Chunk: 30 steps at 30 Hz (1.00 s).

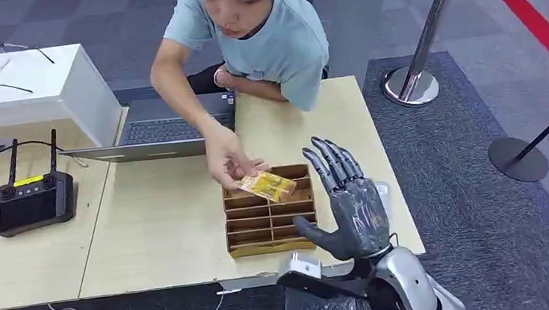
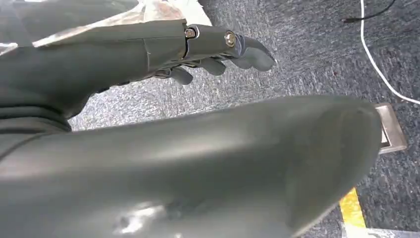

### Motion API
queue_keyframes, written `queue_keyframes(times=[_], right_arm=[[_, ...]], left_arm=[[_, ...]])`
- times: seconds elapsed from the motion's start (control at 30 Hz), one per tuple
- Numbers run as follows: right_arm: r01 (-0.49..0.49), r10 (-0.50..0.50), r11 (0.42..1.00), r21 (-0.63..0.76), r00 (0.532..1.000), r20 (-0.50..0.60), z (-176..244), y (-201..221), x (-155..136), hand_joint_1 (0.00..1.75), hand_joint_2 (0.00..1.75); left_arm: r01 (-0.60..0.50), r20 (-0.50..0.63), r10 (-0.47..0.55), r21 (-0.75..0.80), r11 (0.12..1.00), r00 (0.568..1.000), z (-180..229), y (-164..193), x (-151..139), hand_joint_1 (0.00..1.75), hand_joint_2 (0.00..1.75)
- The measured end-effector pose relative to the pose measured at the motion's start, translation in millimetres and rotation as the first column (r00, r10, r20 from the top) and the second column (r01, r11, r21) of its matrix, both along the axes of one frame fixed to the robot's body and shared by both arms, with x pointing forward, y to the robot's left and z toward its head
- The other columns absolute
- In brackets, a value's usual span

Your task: Pass the card to the sensor for recognition and then transmit it.

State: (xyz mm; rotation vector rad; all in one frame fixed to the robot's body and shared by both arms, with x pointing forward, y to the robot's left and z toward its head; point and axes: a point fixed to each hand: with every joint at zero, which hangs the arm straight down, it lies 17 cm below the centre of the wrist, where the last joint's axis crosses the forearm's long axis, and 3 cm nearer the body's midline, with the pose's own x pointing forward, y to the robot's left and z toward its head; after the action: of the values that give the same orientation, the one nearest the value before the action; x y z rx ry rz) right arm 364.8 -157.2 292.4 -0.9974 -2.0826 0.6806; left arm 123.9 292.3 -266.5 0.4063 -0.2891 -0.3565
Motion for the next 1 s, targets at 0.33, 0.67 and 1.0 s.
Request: queue_keyframes(times=[0.33, 0.67, 1.0], right_arm=[[0.004, -0.004, 1.0, 0.016, 1.0, -0.03, -17, 1, 6, 0.02, 1.75], [0.0, 0.003, 0.999, 0.04, 0.999, -0.054, -28, 1, 8, 1.45, 1.75], [-0.005, 0.009, 0.998, 0.07, 0.998, -0.061, -33, 2, 8, 1.45, 1.75]], left_arm=[[0.003, -0.007, -0.003, 0.003, 1.0, 1.0, 0, 0, -1, 0.0, 0.0], [0.007, 0.0, -0.007, 0.008, 1.0, 1.0, 0, 3, 0, 0.0, 0.0], [0.001, -0.013, -0.001, 0.013, 1.0, 1.0, 0, 5, -2, 0.0, 0.0]])
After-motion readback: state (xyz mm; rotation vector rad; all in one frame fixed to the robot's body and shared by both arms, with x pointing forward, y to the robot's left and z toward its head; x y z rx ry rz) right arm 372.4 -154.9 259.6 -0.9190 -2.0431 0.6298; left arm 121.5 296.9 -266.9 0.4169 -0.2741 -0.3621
